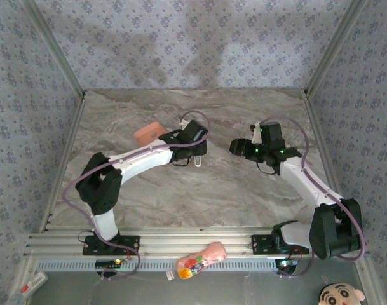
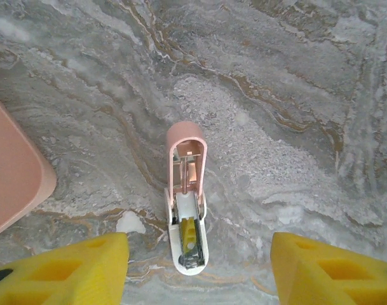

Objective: Load the staples into the stapler

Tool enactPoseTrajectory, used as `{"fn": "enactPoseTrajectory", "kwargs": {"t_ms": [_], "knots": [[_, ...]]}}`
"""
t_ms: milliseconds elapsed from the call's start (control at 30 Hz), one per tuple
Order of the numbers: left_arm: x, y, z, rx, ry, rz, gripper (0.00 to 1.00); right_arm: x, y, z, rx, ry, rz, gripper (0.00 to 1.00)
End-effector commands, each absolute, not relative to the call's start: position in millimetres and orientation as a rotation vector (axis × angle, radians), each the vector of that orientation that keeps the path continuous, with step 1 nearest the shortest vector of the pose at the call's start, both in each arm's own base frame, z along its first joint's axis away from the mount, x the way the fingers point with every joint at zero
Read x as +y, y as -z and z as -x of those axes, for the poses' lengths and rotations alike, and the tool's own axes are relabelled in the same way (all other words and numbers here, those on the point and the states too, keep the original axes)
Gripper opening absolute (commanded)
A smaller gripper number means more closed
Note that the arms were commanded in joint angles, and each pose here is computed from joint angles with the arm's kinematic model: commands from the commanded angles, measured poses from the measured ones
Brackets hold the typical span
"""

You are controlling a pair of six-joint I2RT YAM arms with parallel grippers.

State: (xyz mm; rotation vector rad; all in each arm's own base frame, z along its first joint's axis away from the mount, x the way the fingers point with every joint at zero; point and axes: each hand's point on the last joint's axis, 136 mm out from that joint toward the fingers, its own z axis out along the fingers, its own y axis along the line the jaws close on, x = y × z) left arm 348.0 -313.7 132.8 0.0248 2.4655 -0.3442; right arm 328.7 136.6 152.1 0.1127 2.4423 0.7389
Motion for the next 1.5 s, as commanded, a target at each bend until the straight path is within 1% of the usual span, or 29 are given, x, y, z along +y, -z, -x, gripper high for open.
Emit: {"fn": "enactPoseTrajectory", "kwargs": {"t_ms": [0,133,300,633,667,767,1033,1267,1467], "knots": [[-310,-159,-344,2.379,0.391,-0.055,0.63,114,-141,-324,2.552,-0.615,-0.066,0.69],[-300,-170,-337,2.317,0.414,-0.074,0.65,84,-133,-328,2.633,-0.473,-0.068,0.69],[-284,-174,-331,2.279,0.390,-0.084,0.66,28,-121,-326,2.745,-0.235,-0.193,0.70],[-258,-167,-322,2.254,0.391,-0.051,0.66,-63,-110,-333,2.814,0.069,-0.390,0.72],[-257,-167,-321,2.251,0.398,-0.046,0.66,-71,-116,-341,2.799,0.085,-0.406,0.72],[-254,-165,-321,2.246,0.407,-0.037,0.66,-91,-108,-347,2.824,0.135,-0.440,0.75],[-242,-163,-325,2.247,0.405,-0.012,0.66,-120,-82,-367,2.874,0.173,-0.496,0.76],[-237,-158,-329,2.251,0.417,0.008,0.66,-119,-61,-386,2.911,0.125,-0.480,0.74],[-232,-153,-331,2.259,0.424,0.029,0.66,-112,-47,-392,2.959,0.121,-0.435,0.71]]}}
